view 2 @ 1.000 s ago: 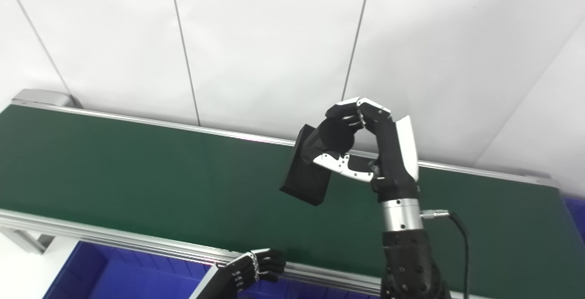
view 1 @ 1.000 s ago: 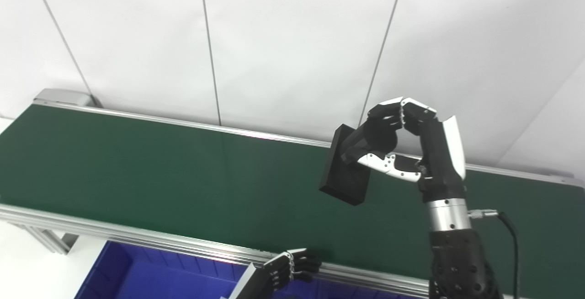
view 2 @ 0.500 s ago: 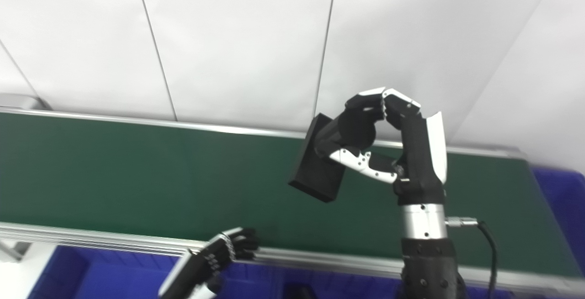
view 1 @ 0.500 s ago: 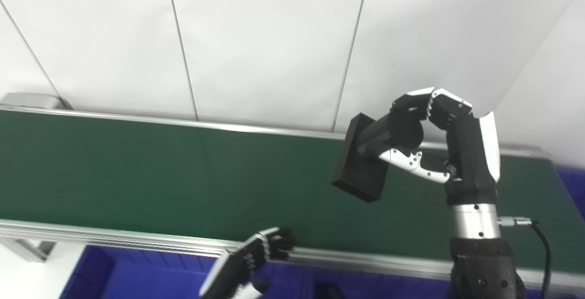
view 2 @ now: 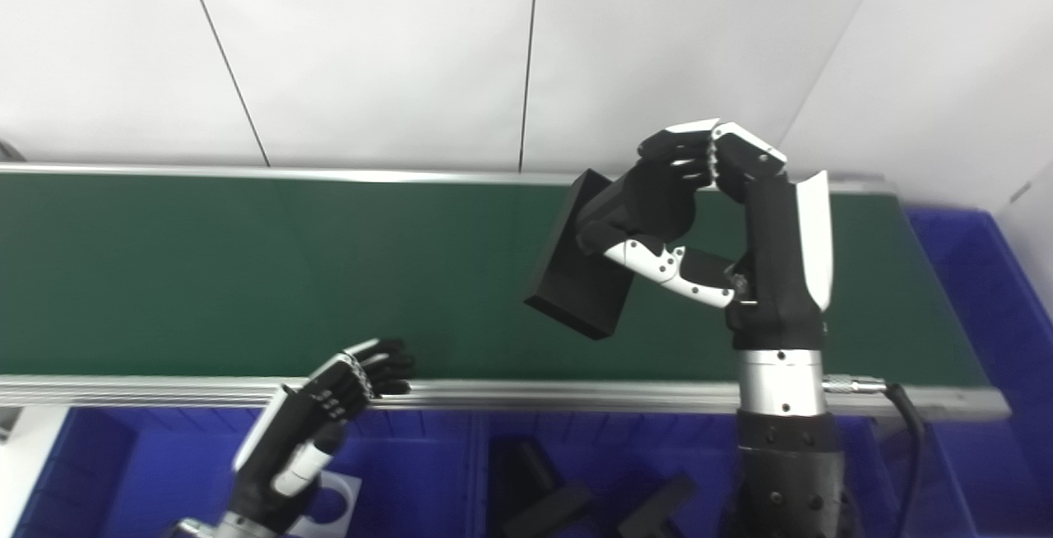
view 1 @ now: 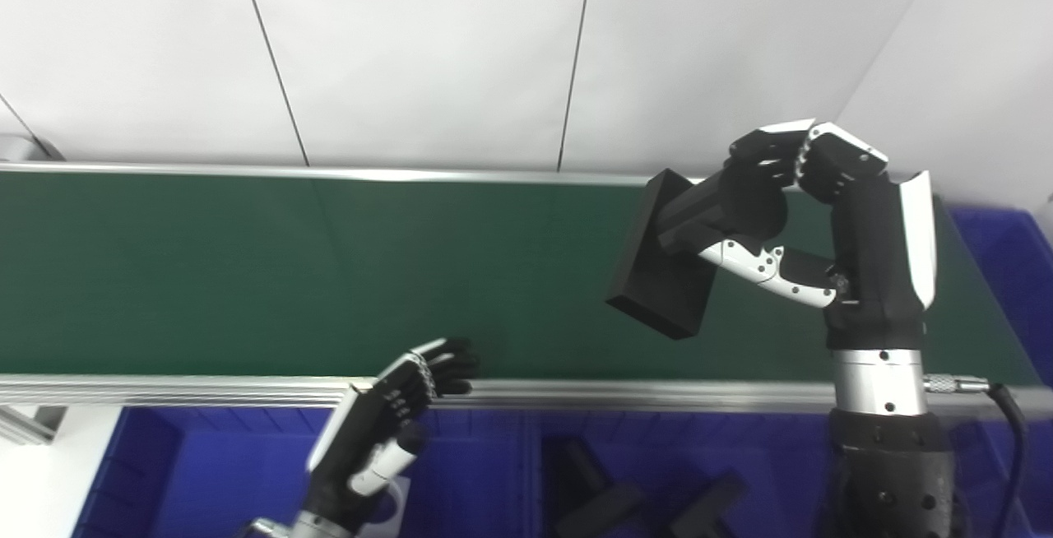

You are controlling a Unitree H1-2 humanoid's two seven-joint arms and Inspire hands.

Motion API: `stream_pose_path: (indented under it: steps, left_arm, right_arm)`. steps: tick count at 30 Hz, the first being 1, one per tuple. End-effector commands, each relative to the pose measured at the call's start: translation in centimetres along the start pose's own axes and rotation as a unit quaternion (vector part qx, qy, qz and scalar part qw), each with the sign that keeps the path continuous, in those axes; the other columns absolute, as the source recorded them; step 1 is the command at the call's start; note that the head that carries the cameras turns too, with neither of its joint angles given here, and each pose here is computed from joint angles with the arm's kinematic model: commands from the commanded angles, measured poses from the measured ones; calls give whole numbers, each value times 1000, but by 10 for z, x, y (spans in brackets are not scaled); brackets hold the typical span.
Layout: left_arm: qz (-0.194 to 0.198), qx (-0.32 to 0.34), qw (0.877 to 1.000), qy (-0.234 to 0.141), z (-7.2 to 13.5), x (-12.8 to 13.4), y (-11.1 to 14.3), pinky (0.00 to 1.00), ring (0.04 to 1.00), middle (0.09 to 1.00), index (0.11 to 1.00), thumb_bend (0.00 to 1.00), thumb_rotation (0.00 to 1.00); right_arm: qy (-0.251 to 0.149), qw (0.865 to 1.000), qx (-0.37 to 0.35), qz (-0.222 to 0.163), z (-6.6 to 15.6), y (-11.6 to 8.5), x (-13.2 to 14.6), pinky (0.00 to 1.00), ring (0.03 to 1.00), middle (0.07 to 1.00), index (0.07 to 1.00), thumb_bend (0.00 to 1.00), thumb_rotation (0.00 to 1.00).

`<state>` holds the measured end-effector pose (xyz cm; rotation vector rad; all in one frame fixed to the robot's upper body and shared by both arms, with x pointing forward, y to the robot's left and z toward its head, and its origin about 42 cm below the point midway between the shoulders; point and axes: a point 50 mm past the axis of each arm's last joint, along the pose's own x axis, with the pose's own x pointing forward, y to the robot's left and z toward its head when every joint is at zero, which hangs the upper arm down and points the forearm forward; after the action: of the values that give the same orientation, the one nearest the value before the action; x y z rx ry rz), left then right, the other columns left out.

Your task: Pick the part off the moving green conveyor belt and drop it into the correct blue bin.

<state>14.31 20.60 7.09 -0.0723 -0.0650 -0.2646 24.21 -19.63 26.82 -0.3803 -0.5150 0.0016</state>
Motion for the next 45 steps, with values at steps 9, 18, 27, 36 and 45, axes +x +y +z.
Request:
stream_pose_path:
  steps: [9, 18, 27, 36, 45]
  left_arm:
    - [-3, -3, 1000, -14, 14, -1, 13, 725, 754, 769, 788, 797, 742]
    - [-2, -7, 1000, -9, 16, -3, 21, 716, 749, 766, 784, 806, 733]
    - [-1, -9, 1000, -8, 18, -6, 25, 708, 741, 763, 781, 799, 723]
    - [3, -15, 1000, -8, 22, -7, 29, 704, 733, 751, 773, 800, 706]
    - [3, -16, 1000, -8, 21, -7, 33, 698, 729, 753, 774, 814, 698]
  right_arm:
    - [31, 999, -11, -39, 3, -15, -38, 387, 448, 500, 486, 519, 0]
    - [85, 994, -33, -59, -10, -17, -69, 380, 442, 503, 485, 519, 0]
    - [158, 984, -39, -79, -38, -22, -104, 392, 443, 492, 493, 519, 0]
    - [201, 974, -49, -92, -60, -27, -129, 403, 433, 497, 502, 518, 0]
    - [253, 959, -56, -112, -83, -23, -147, 386, 428, 480, 515, 519, 0]
